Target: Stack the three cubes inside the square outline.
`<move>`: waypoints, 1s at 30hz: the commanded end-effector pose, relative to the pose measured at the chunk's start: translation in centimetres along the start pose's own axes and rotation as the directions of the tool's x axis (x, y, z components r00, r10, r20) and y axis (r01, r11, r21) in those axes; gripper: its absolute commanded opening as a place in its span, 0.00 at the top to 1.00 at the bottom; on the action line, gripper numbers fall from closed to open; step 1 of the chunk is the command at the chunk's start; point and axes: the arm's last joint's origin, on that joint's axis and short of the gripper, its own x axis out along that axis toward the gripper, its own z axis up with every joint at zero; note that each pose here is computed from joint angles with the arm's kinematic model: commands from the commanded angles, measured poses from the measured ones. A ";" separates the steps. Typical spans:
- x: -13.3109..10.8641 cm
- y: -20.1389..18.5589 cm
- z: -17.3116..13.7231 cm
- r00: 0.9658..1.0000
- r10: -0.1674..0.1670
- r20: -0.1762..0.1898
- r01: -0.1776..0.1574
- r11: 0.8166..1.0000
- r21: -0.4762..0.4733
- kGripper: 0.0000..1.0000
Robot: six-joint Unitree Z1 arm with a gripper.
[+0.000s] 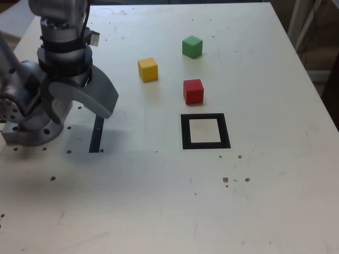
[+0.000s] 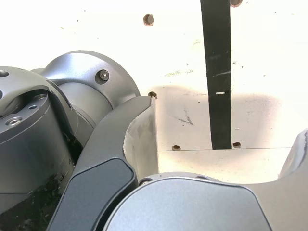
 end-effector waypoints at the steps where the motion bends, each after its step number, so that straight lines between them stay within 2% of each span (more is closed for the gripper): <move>1: -0.1 0.0 0.0 1.000 0.002 0.006 -0.002 1.000 0.004 0.01; 7: 0.0 0.0 -0.1 1.000 0.004 0.003 -0.004 1.000 0.004 0.01; 19: -0.4 0.0 1.1 1.000 0.008 0.022 -0.008 1.000 0.002 0.01; 25: -2.5 0.1 3.3 0.998 0.033 0.047 -0.034 0.999 0.001 0.01; 30: -4.2 0.1 5.9 0.997 0.059 0.051 -0.059 0.998 -0.001 0.01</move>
